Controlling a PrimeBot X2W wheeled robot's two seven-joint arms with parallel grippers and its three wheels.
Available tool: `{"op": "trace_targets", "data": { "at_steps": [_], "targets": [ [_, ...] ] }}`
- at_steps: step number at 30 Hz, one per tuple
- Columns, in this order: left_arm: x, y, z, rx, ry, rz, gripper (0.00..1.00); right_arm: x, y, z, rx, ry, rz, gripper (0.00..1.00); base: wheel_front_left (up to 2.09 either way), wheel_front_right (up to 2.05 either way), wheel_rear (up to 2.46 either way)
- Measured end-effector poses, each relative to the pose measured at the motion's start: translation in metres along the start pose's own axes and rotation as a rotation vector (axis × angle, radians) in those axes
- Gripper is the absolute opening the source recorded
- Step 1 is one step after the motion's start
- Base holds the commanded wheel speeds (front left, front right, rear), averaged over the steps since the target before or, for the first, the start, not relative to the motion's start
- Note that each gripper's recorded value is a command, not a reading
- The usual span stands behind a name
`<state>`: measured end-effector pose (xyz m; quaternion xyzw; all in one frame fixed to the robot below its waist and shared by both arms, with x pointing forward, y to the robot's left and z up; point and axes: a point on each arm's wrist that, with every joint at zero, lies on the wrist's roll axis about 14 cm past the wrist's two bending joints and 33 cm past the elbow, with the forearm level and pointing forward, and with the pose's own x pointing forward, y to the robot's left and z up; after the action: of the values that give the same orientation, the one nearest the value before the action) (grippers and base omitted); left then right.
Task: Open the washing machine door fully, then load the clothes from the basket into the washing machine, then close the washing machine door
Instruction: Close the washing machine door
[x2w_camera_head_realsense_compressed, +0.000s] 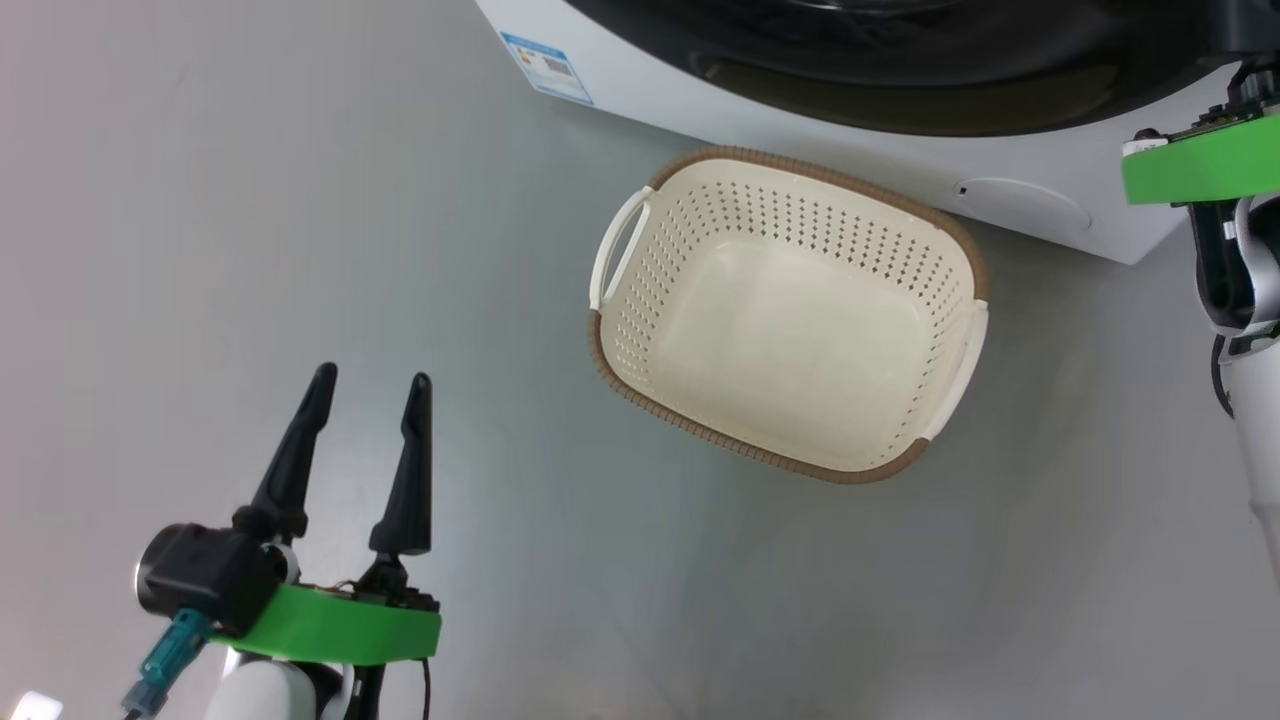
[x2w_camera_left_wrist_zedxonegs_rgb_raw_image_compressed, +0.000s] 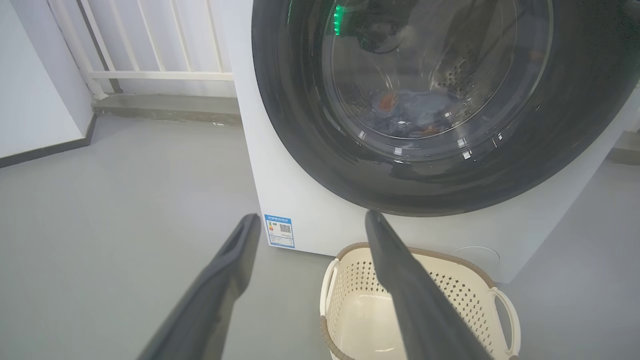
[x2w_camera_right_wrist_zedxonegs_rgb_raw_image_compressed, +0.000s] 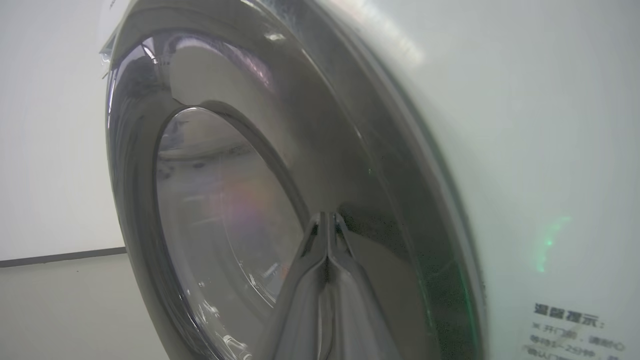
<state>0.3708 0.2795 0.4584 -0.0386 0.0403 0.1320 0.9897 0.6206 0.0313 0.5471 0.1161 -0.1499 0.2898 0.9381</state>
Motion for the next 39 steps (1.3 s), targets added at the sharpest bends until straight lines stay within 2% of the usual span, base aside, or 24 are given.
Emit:
{"op": "trace_targets", "data": {
  "at_steps": [1,2,3,4,5,17,39],
  "targets": [
    [0.0,0.0,0.0,-0.002,0.0,0.0,1.0,-0.001,0.001,0.003,0.0,-0.003,0.0,0.4,0.0,0.0,0.0],
    [0.0,0.0,0.0,-0.003,0.0,0.0,1.0,-0.004,0.003,0.004,0.0,0.0,0.0,0.48,0.0,0.0,0.0],
    [-0.001,0.001,0.0,-0.004,-0.002,0.001,1.0,-0.007,0.005,0.003,-0.001,0.009,0.003,0.74,0.0,0.0,0.0],
    [-0.001,0.001,0.0,-0.005,-0.003,0.002,1.0,-0.011,0.007,0.002,0.002,0.016,0.004,0.91,0.0,0.0,0.0],
    [-0.001,0.002,0.001,-0.003,-0.004,0.003,1.0,-0.015,0.009,0.001,0.007,0.024,0.003,1.0,0.0,0.0,0.0],
    [0.003,-0.006,0.007,0.009,-0.029,-0.027,1.0,-0.076,0.008,0.016,0.019,0.072,-0.069,1.0,0.0,0.0,0.0],
    [0.0,-0.041,0.018,0.029,-0.067,-0.194,1.0,-0.215,-0.033,0.052,-0.042,0.156,-0.346,1.0,0.0,0.0,0.0]
  ]
}}
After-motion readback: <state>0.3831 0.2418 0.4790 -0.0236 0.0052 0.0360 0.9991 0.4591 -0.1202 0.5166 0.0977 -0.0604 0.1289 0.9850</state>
